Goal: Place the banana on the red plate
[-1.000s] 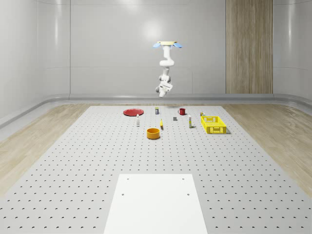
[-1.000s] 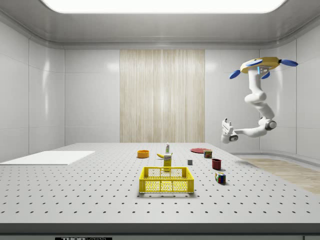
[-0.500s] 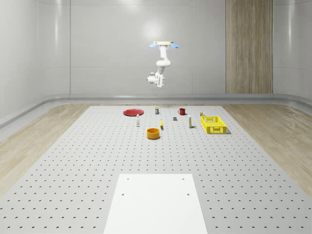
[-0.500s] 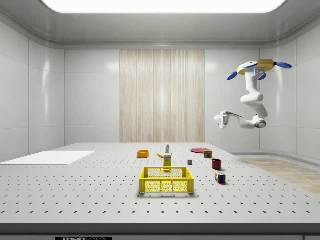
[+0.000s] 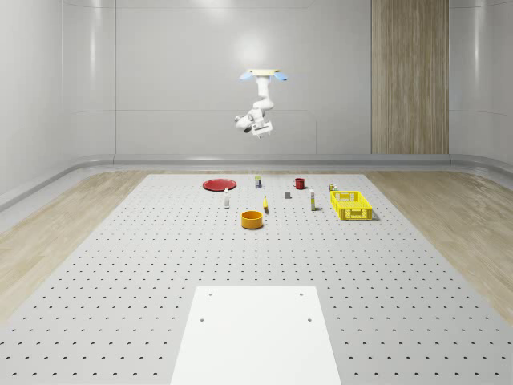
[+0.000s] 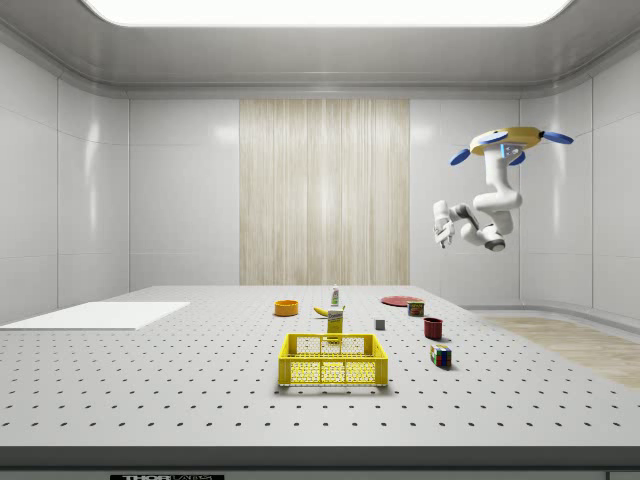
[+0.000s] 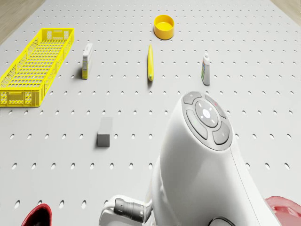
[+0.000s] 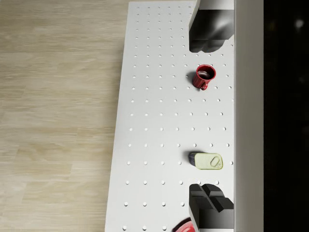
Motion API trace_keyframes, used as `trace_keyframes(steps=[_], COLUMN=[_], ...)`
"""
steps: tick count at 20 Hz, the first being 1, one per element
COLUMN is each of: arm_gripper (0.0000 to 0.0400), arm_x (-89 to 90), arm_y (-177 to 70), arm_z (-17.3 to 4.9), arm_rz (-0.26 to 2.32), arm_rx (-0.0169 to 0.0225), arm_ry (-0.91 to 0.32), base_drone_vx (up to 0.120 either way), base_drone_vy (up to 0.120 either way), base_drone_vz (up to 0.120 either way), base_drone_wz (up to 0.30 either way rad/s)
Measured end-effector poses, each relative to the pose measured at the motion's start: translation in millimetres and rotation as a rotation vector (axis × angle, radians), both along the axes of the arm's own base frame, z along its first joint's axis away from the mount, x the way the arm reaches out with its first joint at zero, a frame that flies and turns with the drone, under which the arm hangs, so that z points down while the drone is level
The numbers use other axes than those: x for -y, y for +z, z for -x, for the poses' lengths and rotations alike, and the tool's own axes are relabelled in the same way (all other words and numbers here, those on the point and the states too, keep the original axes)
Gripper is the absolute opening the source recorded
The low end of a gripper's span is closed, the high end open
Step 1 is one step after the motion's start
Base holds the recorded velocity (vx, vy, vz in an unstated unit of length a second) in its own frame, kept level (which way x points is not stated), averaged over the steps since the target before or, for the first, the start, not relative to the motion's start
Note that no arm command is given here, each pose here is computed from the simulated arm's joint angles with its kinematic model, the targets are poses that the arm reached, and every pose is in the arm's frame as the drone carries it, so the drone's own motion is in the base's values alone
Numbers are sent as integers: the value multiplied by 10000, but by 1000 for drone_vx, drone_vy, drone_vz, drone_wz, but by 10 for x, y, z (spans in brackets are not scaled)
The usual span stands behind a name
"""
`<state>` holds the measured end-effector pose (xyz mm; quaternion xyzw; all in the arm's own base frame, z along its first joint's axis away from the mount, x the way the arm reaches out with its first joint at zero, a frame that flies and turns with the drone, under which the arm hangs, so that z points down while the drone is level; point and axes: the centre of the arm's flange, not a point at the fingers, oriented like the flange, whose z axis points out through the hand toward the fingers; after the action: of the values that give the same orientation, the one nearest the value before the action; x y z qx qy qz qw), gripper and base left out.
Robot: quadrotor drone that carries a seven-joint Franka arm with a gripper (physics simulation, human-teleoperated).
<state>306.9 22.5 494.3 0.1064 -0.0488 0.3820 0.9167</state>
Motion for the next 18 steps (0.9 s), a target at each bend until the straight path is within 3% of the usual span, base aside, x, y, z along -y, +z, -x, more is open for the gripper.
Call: trace_keyframes(steps=[4,8,12,18], arm_gripper=[400,400,400,400], arm_x=[116,173,201,218], arm_y=[-24,-31,-34,-35], arm_z=[0,1,1,1], arm_rz=[1197,1781,2064,2241], arm_rx=[-31,-50,-61,-68], arm_ry=[-32,-47,-53,-56], base_drone_vx=[0,10,120,120], base_drone_vy=[-120,-20,0,0], base_drone_vz=[-120,-10,-10,-120], base_drone_wz=[0,0,0,0])
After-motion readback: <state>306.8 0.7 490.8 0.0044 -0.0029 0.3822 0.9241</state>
